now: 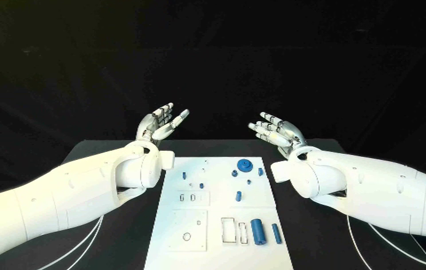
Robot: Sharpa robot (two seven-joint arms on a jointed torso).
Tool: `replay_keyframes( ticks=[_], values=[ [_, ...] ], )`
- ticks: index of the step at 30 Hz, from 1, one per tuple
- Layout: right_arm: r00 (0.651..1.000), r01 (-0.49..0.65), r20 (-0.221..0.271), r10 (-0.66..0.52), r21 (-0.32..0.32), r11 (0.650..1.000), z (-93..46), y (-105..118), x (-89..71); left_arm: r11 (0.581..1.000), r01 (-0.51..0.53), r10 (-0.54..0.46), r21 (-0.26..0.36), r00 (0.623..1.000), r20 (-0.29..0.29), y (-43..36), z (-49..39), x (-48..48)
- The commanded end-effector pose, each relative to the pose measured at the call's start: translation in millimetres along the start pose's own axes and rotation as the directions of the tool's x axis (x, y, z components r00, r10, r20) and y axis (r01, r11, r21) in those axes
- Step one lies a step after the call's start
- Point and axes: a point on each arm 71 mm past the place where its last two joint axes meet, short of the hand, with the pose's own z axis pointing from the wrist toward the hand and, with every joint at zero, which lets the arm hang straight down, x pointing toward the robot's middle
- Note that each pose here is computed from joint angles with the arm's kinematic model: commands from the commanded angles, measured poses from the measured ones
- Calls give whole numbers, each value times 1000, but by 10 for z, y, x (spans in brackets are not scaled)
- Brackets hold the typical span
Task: Assemble the parts on the task board
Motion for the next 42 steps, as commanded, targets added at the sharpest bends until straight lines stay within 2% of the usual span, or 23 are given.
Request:
replay_keyframes(
  ticks=[1, 7, 8, 9, 14, 21, 27, 32, 36, 42],
  values=[
    [985, 2, -175, 6, 43, 999, 21, -2, 92, 1000, 22, -22, 6, 997, -69, -14, 5, 61],
    [979, 15, -205, -3, 53, 998, 39, 9, 82, 1000, 22, -22, 6, 997, -69, -14, 5, 61],
    [868, 448, -129, -480, -215, 868, 79, 221, -154, 999, 41, -39, 21, 994, -106, -72, -83, -132],
    [852, 475, -125, -509, -227, 850, 83, 238, -163, 999, 41, -38, 23, 993, -108, -80, -94, -138],
    [753, 602, -113, -649, -281, 747, 105, 325, -196, 999, 38, -33, 32, 991, -127, -121, -156, -144],
    [614, 717, -105, -782, -339, 609, 116, 417, -190, 998, 46, -37, 47, 983, -178, -206, -272, -116],
    [497, 791, -93, -863, -360, 495, 147, 433, -150, 997, 56, -46, 47, 979, -200, -253, -346, -98],
    [379, 850, -81, -922, -362, 382, 194, 417, -104, 997, 70, -58, 46, 974, -221, -293, -418, -73],
    [306, 878, -75, -949, -363, 312, 214, 404, -50, 996, 81, -67, 47, 969, -237, -332, -479, -59],
    [234, 897, -82, -969, -365, 248, 212, 383, 40, 994, 95, -80, 47, 964, -255, -386, -540, -41]
  ],
)
